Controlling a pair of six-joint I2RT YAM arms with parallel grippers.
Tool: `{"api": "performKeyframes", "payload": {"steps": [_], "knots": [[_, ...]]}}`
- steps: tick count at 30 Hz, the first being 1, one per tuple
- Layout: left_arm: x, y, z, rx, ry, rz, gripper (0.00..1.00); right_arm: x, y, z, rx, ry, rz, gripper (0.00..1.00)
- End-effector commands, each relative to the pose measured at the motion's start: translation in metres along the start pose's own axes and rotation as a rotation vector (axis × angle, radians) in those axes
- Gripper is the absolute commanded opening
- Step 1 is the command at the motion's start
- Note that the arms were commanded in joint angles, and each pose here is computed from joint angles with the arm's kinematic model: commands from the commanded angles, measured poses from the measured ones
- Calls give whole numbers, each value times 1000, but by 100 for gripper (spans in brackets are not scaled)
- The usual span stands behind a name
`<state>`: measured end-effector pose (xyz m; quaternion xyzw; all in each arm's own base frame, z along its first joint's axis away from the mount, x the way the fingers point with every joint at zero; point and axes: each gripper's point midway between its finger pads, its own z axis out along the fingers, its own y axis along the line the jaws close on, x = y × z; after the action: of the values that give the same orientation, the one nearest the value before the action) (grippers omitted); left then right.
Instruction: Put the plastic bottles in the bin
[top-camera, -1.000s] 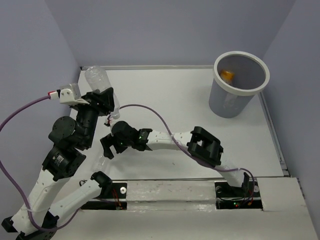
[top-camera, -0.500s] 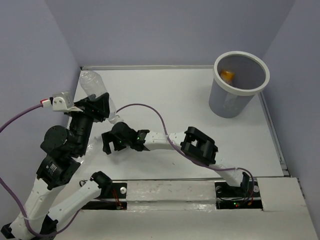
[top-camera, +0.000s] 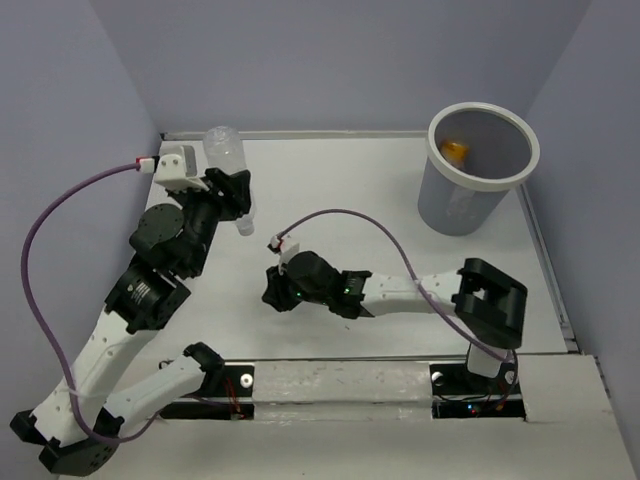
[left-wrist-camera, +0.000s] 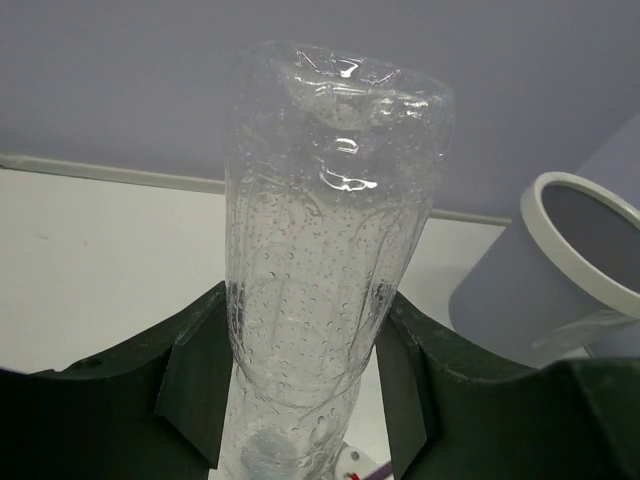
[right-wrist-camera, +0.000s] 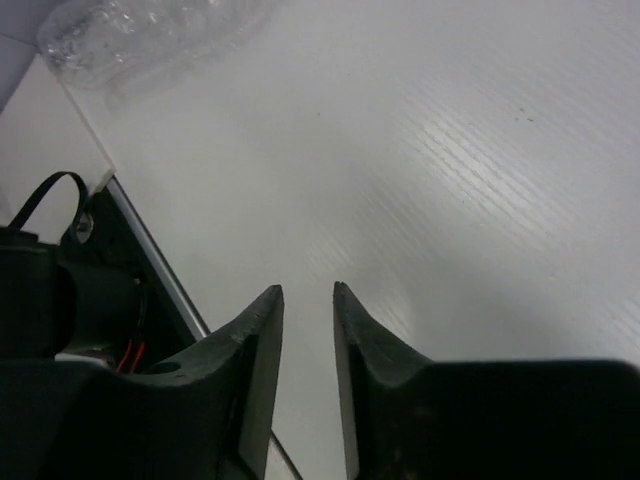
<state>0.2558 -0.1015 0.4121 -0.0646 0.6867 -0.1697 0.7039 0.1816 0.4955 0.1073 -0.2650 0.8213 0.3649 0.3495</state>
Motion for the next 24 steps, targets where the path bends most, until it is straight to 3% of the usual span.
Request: {"api": "performKeyframes", "payload": {"steps": [1,2,5,6,7,8,9,15,19,24], "knots": [[-47,-73,19,268,-94,-137,52,-43,6,-63,-41,-196,-33,25],[-41,-87,32,303,-80,-147,52,-27,-9,-73,-9,-174,-47,25],[-36,-127,52,430,-45,-196,52,-56,-11,-129,12,-281,-72,33],[-34,-136,55,464,-32,-204,52,-58,-23,-144,64,-291,-113,55],[-33,-143,62,478,-30,-229,52,-83,-15,-177,47,-372,-128,69],[-31,-146,64,488,-23,-240,52,-88,-25,-191,88,-378,-171,92],[-26,-150,65,507,-12,-253,52,-107,-34,-207,119,-424,-168,99],[8,-166,50,623,91,-319,52,-186,-47,-280,102,-634,-179,100],[17,-176,34,706,133,-351,52,-207,-59,-273,143,-636,-201,100],[34,-191,20,774,185,-358,55,-224,-34,-262,26,-623,-232,100]]}}
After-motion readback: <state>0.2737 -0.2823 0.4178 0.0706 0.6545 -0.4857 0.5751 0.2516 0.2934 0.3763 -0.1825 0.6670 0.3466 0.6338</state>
